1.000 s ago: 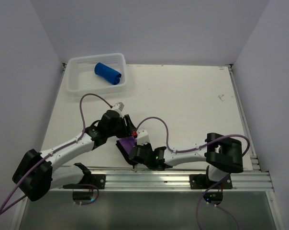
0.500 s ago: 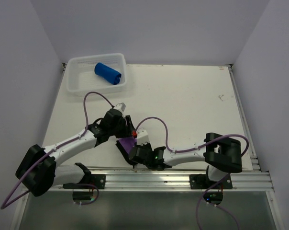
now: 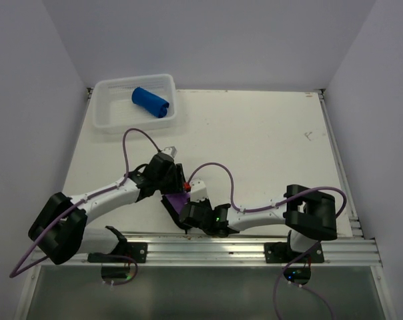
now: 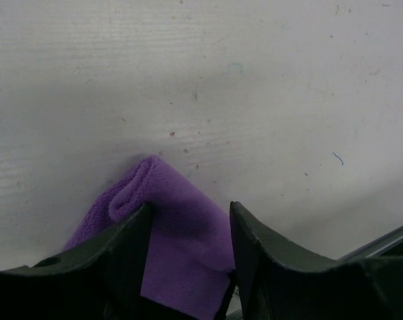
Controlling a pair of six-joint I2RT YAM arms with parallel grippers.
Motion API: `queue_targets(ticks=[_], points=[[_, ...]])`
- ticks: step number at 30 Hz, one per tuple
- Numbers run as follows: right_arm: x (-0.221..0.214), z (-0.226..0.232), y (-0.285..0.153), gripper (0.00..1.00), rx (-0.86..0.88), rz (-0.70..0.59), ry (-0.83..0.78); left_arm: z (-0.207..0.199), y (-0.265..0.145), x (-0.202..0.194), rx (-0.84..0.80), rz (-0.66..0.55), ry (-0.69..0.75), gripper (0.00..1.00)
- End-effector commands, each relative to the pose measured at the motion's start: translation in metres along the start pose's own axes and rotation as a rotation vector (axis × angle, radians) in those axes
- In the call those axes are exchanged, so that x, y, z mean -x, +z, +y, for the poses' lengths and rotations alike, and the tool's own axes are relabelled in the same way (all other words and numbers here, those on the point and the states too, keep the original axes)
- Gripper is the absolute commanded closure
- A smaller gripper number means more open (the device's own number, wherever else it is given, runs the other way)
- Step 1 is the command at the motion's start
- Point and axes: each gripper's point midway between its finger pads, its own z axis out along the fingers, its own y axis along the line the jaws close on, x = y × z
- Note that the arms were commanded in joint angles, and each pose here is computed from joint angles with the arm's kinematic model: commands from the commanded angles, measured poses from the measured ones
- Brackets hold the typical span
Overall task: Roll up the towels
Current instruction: Roll the towel
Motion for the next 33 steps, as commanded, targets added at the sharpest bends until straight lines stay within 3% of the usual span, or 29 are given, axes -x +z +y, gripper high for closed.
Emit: queue_targets(ticks=[1,15,22,29,33], points=[[0.000,0.003,0.004,1.00,-0.008,0.000,-0.011,0.003,0.001,0.006,0.028,-0.021,0.034,0.46],[0.001,0.021,-0.013,1.00,-0.041,-0.014,-0.213,0.025,0.015,-0.008,0.109,-0.006,0.039,0.50],[0.003,0.022,-0.021,1.00,-0.141,-0.027,-0.385,0.031,0.013,-0.012,0.133,-0.003,0.047,0.50],[0.004,0.031,-0.024,1.00,-0.212,-0.042,-0.477,0.046,0.009,-0.025,0.166,0.005,0.056,0.58],[0.005,0.031,-0.027,1.00,-0.257,-0.049,-0.487,0.055,0.010,-0.037,0.178,0.019,0.053,0.69]])
